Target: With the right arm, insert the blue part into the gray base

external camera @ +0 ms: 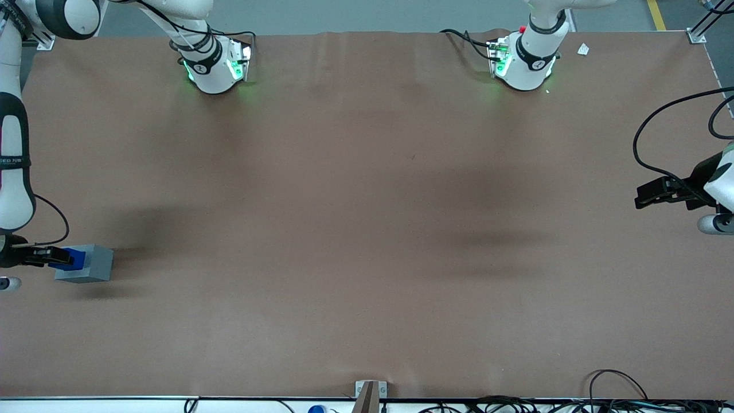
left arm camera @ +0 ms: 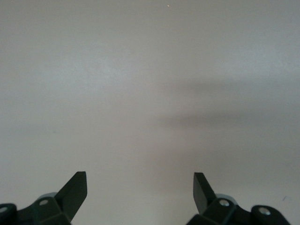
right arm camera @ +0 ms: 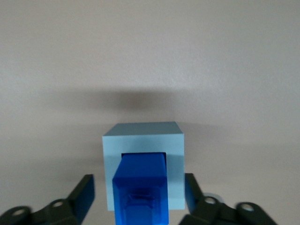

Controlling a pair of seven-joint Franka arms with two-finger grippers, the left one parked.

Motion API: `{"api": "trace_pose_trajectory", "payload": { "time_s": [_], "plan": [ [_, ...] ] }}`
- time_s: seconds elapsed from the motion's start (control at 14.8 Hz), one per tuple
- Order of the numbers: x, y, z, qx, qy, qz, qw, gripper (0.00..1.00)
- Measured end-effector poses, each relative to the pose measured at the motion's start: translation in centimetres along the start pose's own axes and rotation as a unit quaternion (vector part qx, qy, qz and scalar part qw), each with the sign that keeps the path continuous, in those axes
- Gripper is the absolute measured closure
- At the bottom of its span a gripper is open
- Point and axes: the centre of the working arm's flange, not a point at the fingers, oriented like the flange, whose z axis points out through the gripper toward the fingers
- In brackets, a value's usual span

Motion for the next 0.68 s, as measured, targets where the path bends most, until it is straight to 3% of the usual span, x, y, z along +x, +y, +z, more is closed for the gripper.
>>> {"api": "trace_pose_trajectory", "payload": {
  "time_s": [0.07,0.41,0.68],
  "plan": [
    [0.2,-0.4,-0.6,0.000,0.002,-0.003,1.0000,0.01],
    [0.7,-5.6,-9.1,0.021,0.003,-0.012,0.9997,0.00],
    [-0.4,-12.7,-16.4,0.022,0.027,-0.013,0.9993,0.00]
  ]
}}
